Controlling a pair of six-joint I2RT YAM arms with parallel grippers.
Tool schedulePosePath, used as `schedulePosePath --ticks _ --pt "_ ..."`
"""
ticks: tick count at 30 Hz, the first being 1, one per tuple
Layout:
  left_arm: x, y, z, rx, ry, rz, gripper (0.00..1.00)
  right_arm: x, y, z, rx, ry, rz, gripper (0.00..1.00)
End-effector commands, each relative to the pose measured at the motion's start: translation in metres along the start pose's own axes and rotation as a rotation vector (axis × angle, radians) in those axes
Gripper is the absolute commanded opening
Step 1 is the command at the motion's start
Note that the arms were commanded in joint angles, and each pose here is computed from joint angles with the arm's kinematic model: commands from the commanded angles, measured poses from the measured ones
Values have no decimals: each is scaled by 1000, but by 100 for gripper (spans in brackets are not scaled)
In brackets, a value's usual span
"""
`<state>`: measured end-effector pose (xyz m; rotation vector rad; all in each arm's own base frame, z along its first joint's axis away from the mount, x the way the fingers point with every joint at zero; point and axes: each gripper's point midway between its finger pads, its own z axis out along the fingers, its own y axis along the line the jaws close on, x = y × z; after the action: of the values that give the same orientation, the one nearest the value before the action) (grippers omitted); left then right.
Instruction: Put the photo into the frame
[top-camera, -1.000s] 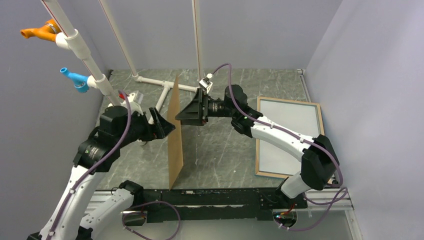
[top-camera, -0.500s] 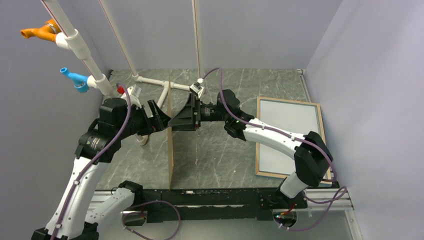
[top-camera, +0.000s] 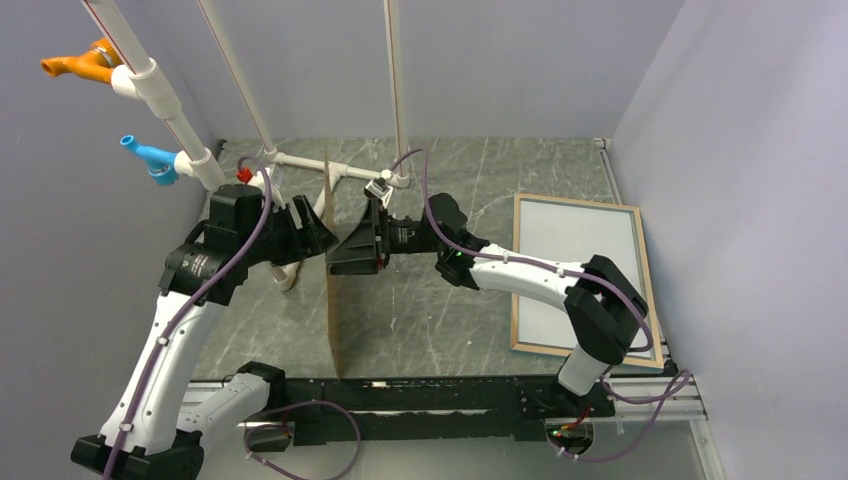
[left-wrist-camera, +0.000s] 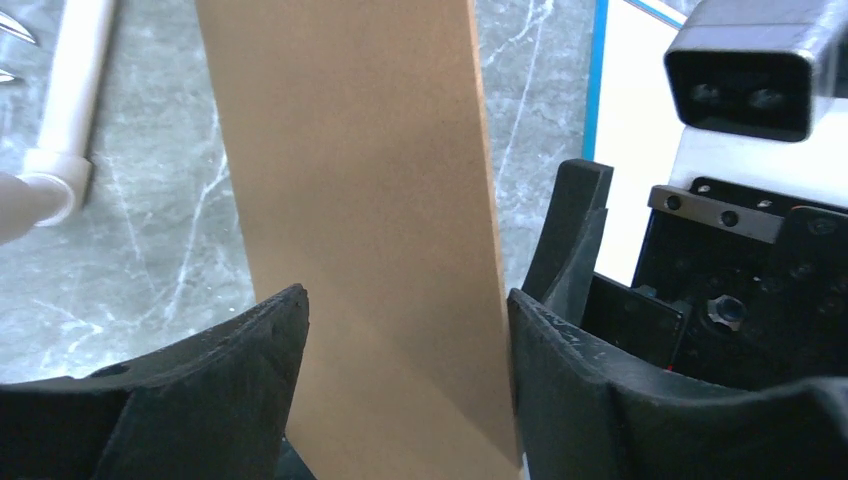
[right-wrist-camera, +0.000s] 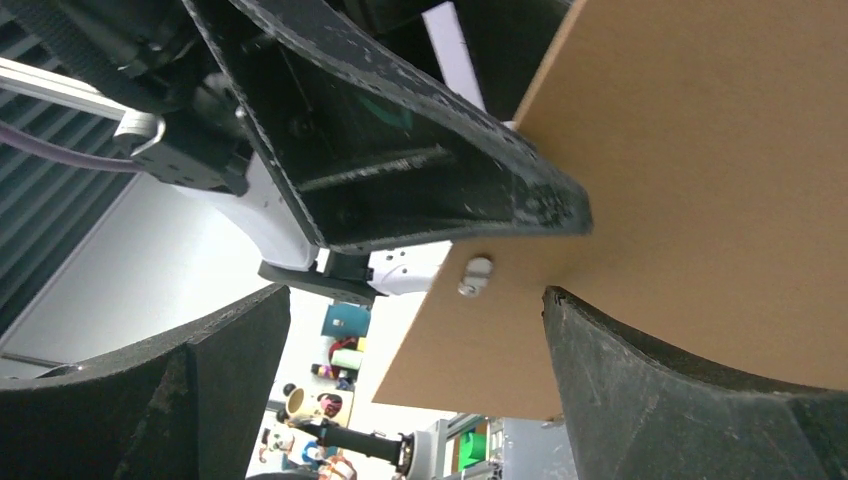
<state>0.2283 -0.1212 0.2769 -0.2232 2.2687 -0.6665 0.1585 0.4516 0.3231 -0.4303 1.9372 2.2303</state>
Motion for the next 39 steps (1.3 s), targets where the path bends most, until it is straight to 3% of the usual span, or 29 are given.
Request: schedulePosePath --ticks 1,8,13,20,28,34,39 --pt "-9 19 -11 -111 -36 55 70 2 14 1 -66 6 -31 98" --pt "-12 32 -26 -191 -55 101 64 -2 -2 -6 67 -11 -62 98" --pt "-14 31 -30 -191 -50 134 63 -15 -44 -32 375 -67 -89 98" --pt "-8 24 -18 -138 -6 141 53 -26 -123 -147 1009 -185 -128 98" --pt "-9 27 -23 -161 -2 156 29 -25 -178 -327 1524 -327 -8 94" --pt "-3 26 -15 -149 46 150 0 -20 -188 -386 1752 -352 24 91" --pt "-2 18 -15 -106 40 137 0 -12 -212 -404 1801 -323 85 86"
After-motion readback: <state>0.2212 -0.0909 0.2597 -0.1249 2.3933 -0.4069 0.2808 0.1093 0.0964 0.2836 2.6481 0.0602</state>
